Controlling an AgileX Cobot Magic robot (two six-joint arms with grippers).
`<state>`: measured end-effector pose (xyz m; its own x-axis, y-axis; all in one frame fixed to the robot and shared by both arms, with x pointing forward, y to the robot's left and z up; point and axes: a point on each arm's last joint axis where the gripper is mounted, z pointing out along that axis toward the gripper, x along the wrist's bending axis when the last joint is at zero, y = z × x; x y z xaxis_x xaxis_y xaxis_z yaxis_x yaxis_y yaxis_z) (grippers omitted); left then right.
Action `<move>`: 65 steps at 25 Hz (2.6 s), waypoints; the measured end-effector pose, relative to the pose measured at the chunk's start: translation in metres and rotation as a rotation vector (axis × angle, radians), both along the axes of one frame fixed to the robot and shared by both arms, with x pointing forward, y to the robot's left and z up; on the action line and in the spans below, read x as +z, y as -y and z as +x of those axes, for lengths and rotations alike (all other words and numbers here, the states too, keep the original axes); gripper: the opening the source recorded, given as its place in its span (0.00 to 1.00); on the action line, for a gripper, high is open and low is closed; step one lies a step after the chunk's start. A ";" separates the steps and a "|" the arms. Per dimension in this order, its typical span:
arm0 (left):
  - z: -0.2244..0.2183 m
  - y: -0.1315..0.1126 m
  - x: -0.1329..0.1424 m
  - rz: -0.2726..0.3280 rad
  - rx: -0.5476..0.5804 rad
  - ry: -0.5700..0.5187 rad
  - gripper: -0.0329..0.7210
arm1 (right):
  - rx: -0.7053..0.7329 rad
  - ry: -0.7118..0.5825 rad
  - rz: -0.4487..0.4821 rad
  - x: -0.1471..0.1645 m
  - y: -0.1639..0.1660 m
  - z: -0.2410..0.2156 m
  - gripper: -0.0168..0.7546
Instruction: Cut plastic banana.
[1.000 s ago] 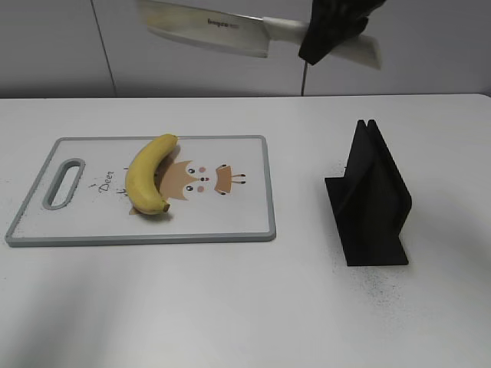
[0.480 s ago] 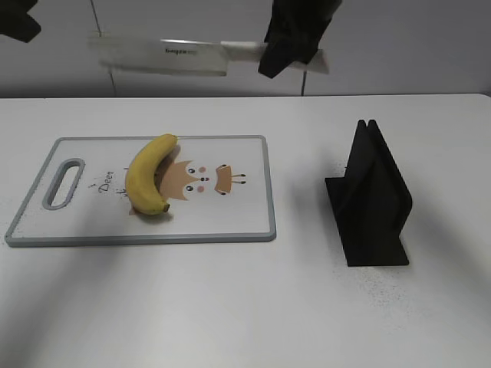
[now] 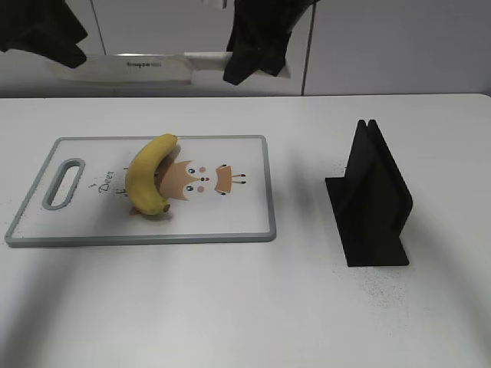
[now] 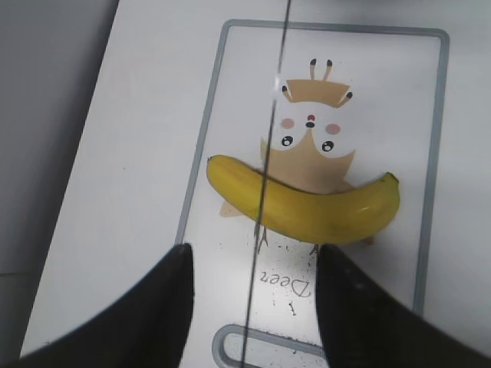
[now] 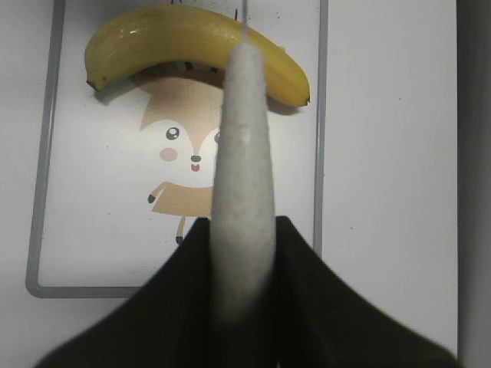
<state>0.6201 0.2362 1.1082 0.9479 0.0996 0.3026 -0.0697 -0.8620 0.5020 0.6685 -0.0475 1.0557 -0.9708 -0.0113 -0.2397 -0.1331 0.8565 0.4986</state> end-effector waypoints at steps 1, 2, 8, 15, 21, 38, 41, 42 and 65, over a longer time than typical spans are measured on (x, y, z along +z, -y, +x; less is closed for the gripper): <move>0.002 0.000 -0.003 0.004 0.000 -0.006 0.69 | 0.011 0.006 0.000 0.000 0.000 0.000 0.23; 0.004 0.000 -0.007 0.006 0.000 -0.014 0.68 | 0.018 0.010 -0.002 0.000 0.000 0.000 0.23; 0.012 -0.004 -0.024 0.079 -0.015 -0.041 0.64 | 0.035 0.016 -0.009 -0.003 -0.001 0.001 0.23; 0.013 -0.005 -0.026 0.086 -0.016 -0.044 0.46 | 0.041 -0.002 -0.005 -0.012 -0.003 0.004 0.23; 0.017 -0.004 -0.033 0.087 -0.019 -0.061 0.44 | 0.045 0.011 0.028 -0.007 -0.006 0.006 0.23; 0.017 -0.004 -0.033 0.087 -0.019 -0.062 0.04 | 0.048 0.024 0.042 -0.002 -0.007 0.006 0.23; 0.017 -0.004 -0.033 0.087 -0.019 -0.062 0.10 | 0.048 0.026 0.038 -0.002 -0.007 0.006 0.23; 0.017 -0.004 -0.033 0.086 -0.019 -0.062 0.16 | 0.048 0.026 0.037 -0.002 -0.007 0.006 0.23; 0.026 -0.015 -0.049 0.051 0.057 -0.130 0.51 | 0.047 0.049 0.085 0.012 -0.009 0.005 0.23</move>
<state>0.6457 0.2513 1.0590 0.9726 0.1420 0.1839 0.0428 -0.8876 0.4587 0.6739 -0.0383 1.0673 -0.9568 -0.0342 -0.2887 -0.1980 0.8038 0.5609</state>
